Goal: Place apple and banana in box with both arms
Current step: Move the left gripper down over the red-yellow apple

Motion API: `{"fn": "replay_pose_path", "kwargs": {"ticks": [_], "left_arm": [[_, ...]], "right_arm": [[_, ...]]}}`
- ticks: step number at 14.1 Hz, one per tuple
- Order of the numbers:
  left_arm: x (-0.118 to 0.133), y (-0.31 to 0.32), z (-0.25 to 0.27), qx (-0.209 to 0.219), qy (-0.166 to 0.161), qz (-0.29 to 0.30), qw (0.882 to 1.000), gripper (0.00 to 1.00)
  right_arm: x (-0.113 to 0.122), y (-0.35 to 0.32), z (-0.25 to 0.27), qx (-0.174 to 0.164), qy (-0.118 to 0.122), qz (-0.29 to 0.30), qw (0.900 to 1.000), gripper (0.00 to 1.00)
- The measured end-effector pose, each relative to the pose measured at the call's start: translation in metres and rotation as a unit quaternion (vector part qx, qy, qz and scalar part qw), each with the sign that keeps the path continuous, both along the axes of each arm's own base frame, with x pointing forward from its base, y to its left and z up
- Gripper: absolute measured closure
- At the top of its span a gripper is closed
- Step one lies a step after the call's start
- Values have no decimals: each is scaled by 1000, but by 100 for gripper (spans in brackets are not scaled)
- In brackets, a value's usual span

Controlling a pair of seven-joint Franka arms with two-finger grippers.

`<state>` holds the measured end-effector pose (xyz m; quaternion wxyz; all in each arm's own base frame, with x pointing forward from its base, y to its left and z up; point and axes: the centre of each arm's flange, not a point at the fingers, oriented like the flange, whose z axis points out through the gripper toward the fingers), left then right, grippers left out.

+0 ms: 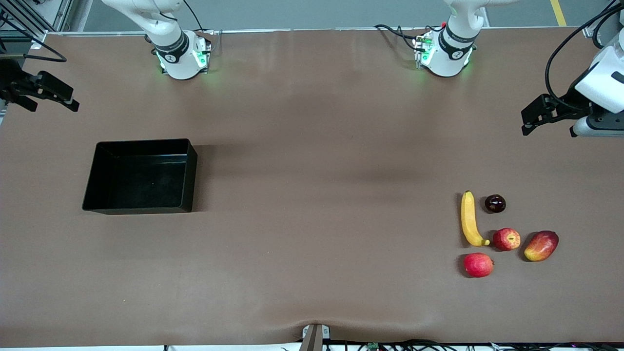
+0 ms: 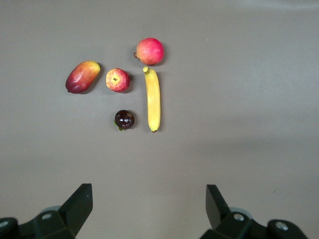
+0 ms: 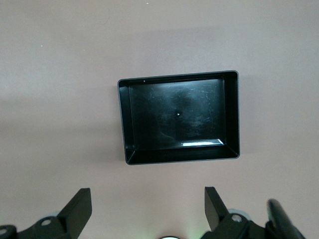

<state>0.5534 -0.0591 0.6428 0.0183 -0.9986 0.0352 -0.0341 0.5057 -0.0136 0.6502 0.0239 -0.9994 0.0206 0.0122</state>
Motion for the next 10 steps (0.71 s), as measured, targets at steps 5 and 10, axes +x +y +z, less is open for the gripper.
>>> {"fn": "replay_pose_path", "kwargs": {"ticks": [5,10], "left_arm": [[10,2,-14,-1,13,2,1000,0],[44,27,-66,-7,50,20,998,0]], "right_arm": [[0,0,0,0,0,0,1000,0],[0,0,0,0,0,0,1000,0]]}}
